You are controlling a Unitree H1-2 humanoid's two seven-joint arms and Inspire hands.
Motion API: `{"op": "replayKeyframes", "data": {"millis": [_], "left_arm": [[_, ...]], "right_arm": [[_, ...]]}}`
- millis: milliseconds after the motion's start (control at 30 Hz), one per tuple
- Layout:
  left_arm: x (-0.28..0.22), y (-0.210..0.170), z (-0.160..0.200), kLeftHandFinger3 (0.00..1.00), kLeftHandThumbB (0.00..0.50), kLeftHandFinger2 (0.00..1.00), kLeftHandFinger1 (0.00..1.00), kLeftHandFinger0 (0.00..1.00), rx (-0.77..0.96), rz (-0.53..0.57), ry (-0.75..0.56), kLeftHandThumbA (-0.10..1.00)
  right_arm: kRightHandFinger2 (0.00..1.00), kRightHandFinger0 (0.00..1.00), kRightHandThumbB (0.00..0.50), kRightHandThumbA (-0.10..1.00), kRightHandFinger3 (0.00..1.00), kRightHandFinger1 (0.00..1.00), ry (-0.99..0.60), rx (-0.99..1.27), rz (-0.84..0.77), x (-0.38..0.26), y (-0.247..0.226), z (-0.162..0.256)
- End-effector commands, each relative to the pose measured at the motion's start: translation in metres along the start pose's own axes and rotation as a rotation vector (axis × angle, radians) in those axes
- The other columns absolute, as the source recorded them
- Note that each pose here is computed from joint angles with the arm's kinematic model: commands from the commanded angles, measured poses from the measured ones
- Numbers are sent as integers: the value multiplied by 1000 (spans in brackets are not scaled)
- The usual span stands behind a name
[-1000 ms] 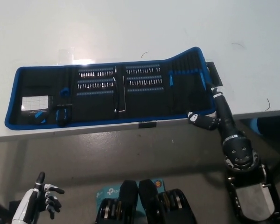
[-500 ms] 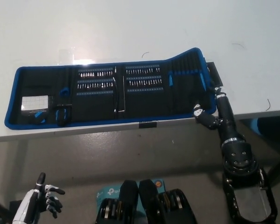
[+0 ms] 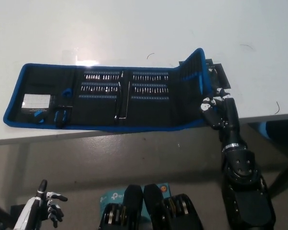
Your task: The robot uses its right hand to lift an edge of the toolkit kept in middle of the desk and make one fold in it
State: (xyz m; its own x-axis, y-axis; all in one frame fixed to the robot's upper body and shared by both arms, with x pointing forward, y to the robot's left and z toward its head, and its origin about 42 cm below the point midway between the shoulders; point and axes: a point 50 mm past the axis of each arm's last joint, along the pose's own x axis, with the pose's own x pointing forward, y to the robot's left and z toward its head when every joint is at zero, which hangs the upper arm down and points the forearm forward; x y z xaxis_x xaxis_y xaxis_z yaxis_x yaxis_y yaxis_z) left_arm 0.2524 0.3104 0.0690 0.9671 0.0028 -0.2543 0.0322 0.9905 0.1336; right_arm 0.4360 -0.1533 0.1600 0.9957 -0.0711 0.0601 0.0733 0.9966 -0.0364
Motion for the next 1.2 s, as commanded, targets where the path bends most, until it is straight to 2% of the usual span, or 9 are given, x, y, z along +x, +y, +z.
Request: {"op": "replayKeyframes", "data": {"millis": [0, 133, 300, 333, 500, 700, 800, 967, 1167], "left_arm": [[2, 7, 11, 403, 500, 251, 257, 228, 30, -13, -49, 1000], [1, 6, 12, 399, 500, 280, 287, 276, 23, -17, -45, 1000], [0, 7, 10, 401, 500, 264, 269, 221, 34, -27, -43, 1000], [0, 6, 10, 395, 500, 249, 246, 183, 34, -19, -43, 1000], [-1, 10, 14, 394, 500, 274, 264, 205, 38, -33, -46, 1000], [2, 12, 17, 401, 500, 274, 261, 219, 48, -42, -53, 1000], [2, 12, 18, 408, 500, 299, 279, 249, 50, -45, -47, 1000], [2, 8, 16, 411, 500, 294, 280, 251, 54, -64, -47, 1000], [3, 8, 17, 435, 500, 296, 291, 263, 60, -60, -40, 1000]], "right_arm": [[0, 0, 110, -100, 386, 0, -182, 41, -15, 12, 2, 32], [10, 0, 133, -100, 367, 0, -193, 15, -13, 10, 1, 27], [1, 0, 148, -100, 353, 0, -177, 20, -18, 3, 0, 20], [0, 0, 157, -100, 358, 0, -196, -29, -8, 4, 0, 22], [0, 0, 174, -100, 369, 0, -258, -271, 42, 10, 1, 44], [1, 0, 211, -100, 314, 0, -396, -613, 273, 29, 27, 80], [41, 0, 221, -100, 336, 0, -413, -773, 359, 30, 47, 90], [67, 0, 302, -100, 331, 0, -434, -963, 467, 20, 77, 86], [121, 0, 309, -100, 361, 31, -369, -1050, 574, 5, 109, 64]]}}
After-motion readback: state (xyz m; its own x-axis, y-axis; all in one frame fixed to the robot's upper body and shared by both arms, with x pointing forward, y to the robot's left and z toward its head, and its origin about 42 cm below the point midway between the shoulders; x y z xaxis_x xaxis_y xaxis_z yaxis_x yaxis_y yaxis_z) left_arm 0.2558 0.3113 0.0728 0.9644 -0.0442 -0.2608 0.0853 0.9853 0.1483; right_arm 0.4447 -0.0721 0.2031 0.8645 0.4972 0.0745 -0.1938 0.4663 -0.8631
